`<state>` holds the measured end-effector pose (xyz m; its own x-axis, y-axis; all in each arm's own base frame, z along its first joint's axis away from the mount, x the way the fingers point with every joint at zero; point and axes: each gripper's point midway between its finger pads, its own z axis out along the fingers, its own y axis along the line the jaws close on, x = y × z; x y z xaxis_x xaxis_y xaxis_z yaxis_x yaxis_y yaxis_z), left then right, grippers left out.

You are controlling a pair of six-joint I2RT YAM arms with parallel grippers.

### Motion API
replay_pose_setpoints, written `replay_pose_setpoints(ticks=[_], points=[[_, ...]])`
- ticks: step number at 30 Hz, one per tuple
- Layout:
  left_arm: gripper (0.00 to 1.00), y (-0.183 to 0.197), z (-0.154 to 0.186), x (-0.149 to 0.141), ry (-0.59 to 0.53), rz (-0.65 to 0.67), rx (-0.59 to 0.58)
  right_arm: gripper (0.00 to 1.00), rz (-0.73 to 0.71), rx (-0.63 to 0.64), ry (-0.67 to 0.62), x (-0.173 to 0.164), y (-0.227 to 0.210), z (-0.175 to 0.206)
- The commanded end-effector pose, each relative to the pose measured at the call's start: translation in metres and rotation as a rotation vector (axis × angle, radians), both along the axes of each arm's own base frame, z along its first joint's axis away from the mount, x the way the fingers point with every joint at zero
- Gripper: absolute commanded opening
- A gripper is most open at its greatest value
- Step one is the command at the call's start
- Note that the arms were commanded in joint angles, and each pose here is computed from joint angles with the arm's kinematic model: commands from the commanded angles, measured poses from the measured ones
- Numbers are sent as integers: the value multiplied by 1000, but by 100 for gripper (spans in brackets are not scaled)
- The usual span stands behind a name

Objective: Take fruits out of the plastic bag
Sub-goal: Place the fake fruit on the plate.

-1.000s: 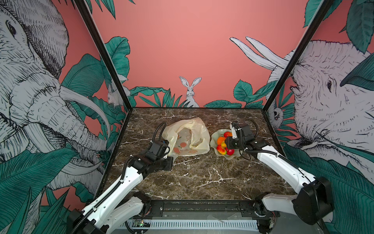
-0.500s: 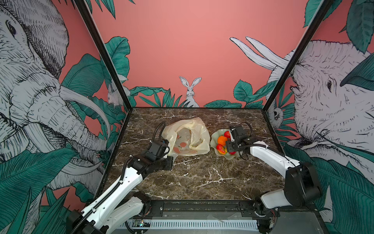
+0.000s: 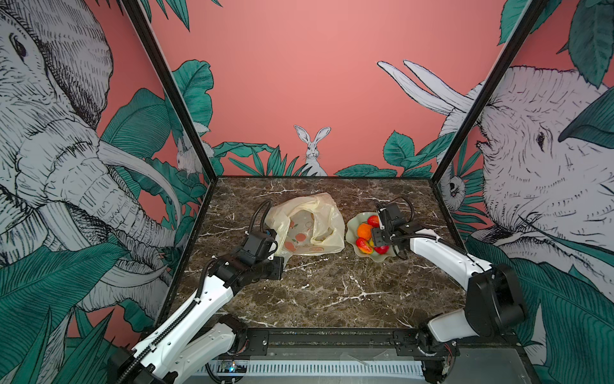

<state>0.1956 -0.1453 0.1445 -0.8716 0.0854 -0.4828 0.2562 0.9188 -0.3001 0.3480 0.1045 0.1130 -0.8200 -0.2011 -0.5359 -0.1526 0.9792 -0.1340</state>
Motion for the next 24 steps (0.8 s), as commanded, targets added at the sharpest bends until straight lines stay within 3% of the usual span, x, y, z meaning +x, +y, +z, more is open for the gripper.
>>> replay_pose_setpoints(ticks=[1,12,24], points=[[0,2,-1,-2,1,12,-6,68,44,21,1,-5,9,0],[0,0,-1,-1,0,9,-8,68,139,10,16,-32,24,6],[0,-1,-2,0,-5,7,-13,68,145,93,33,-50,30,14]])
